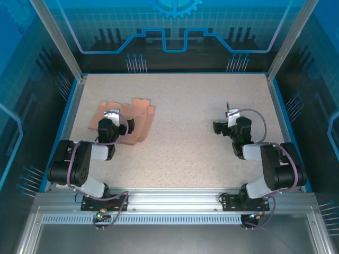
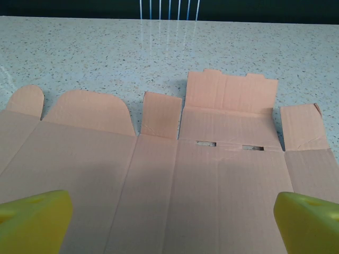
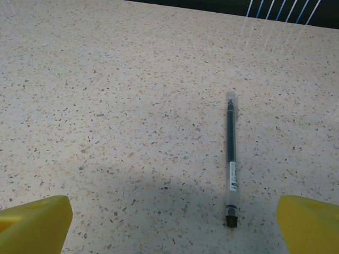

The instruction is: Fold the paper box

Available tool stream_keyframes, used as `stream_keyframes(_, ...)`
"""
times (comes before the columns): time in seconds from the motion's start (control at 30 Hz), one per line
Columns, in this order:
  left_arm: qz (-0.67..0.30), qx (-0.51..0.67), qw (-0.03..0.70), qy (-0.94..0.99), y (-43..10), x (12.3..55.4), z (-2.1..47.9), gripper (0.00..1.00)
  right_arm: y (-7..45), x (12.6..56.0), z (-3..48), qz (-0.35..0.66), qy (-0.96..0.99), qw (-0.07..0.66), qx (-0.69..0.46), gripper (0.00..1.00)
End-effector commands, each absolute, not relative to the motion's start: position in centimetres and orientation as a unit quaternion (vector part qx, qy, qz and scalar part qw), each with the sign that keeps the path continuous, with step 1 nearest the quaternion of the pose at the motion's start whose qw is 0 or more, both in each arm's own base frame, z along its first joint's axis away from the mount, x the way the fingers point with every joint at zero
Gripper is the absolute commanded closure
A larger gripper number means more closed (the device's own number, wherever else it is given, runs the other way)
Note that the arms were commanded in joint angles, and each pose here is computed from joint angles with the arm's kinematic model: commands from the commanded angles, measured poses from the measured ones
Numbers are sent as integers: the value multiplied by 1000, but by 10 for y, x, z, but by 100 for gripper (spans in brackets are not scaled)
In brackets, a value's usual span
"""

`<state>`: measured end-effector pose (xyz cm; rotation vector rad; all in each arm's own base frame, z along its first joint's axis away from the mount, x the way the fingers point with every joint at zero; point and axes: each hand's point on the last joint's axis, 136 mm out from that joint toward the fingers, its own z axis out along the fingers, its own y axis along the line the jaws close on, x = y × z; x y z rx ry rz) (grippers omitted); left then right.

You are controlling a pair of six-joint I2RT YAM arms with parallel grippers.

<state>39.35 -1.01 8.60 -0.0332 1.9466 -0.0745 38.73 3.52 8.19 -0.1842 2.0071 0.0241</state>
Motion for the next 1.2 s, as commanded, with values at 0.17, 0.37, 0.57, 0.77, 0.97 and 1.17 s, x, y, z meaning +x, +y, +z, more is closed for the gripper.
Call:
stream_keyframes(0.17,-39,-16,577,815,-9,398,95,1,32,397,94,12,831,551,-72,0)
stream_keyframes(0.37,-39,-16,577,816,-9,398,95,1,32,397,94,12,831,551,-71,0)
stream_keyframes(0.57,-40,-16,577,816,-9,398,95,1,32,397,94,16,832,550,-71,0)
stream_keyframes(0.77,-40,-16,576,816,-9,398,95,1,32,397,93,17,832,550,-71,0)
stream_keyframes(0.97,-39,-16,577,816,-9,398,95,1,32,397,94,19,832,550,-72,0)
stream_keyframes(1.17,-35,-25,576,817,-6,398,95,1,32,397,94,19,832,550,-71,0)
